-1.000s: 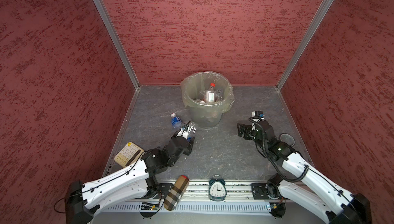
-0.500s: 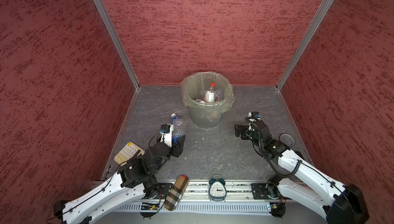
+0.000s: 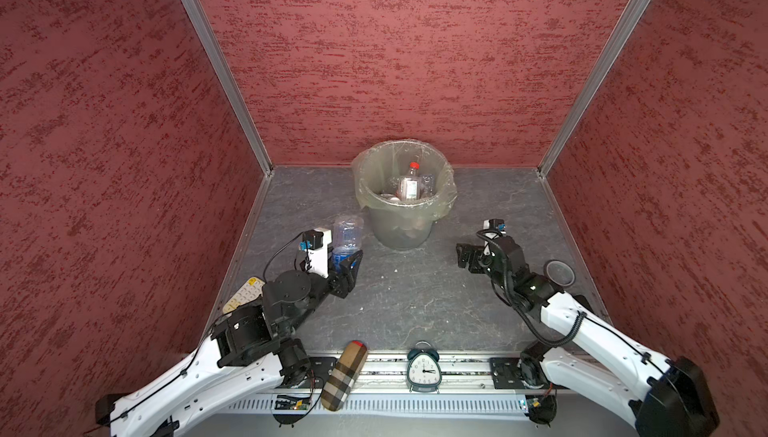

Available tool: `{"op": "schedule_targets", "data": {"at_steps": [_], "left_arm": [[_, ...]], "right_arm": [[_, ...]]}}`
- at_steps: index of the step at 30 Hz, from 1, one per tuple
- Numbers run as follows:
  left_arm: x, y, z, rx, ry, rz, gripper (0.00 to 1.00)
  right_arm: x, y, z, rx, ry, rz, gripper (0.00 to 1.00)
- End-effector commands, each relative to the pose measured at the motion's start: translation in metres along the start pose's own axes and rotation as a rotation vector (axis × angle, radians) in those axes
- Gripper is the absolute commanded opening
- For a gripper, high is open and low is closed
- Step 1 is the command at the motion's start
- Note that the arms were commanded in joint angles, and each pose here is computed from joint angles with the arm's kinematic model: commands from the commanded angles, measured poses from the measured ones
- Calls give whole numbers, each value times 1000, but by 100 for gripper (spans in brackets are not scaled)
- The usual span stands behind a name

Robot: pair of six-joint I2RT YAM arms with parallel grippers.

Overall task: Throw the plastic bottles in the bin
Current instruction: 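Carry the Pocari Sweat bottle over the bin and open the left gripper, then lower the left gripper toward the blue-labelled water bottle on the table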

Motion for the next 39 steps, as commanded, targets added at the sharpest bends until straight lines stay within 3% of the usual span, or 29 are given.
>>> {"op": "schedule_targets", "data": {"at_steps": [1,6,9,10,12,13,15,24,39], "left_arm": [[-25,12,-38,-92,56,69,53],[-42,64,-96,-157,17,156,51],[-34,115,-133,-165,-36,196,54],[-27,135,-140,-152,-48,190,59],[-8,177,-156,-102,-84,169,86],[3,194,-159,-81,-105,142,96],[15,216,-166,-55,-128,138,99],[14,185,-179,-132,-115,140,99],[37,150,-142,-89,-140,18,100]], "right_arm": [[0,-1,-2,-20,18,-16,99],[2,-4,-5,-23,12,-29,99],[2,-6,-6,-26,12,-35,99],[2,-7,-6,-27,12,-36,99],[2,-9,-7,-30,15,-37,99],[2,-10,-7,-31,17,-38,99],[2,-12,-6,-30,23,-46,99],[0,-15,-1,-21,31,-54,99],[8,-4,-2,-3,36,-92,99]]}}
Point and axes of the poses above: each gripper's point midway between its finger pads, its own y axis out along the fingers, its own x axis along the line the jaws close on, z = x × y, the point moved 6 cm from there along -y, back along the fingers, and after that the axes turned 4 degrees about -y, right-handed, at the moved point
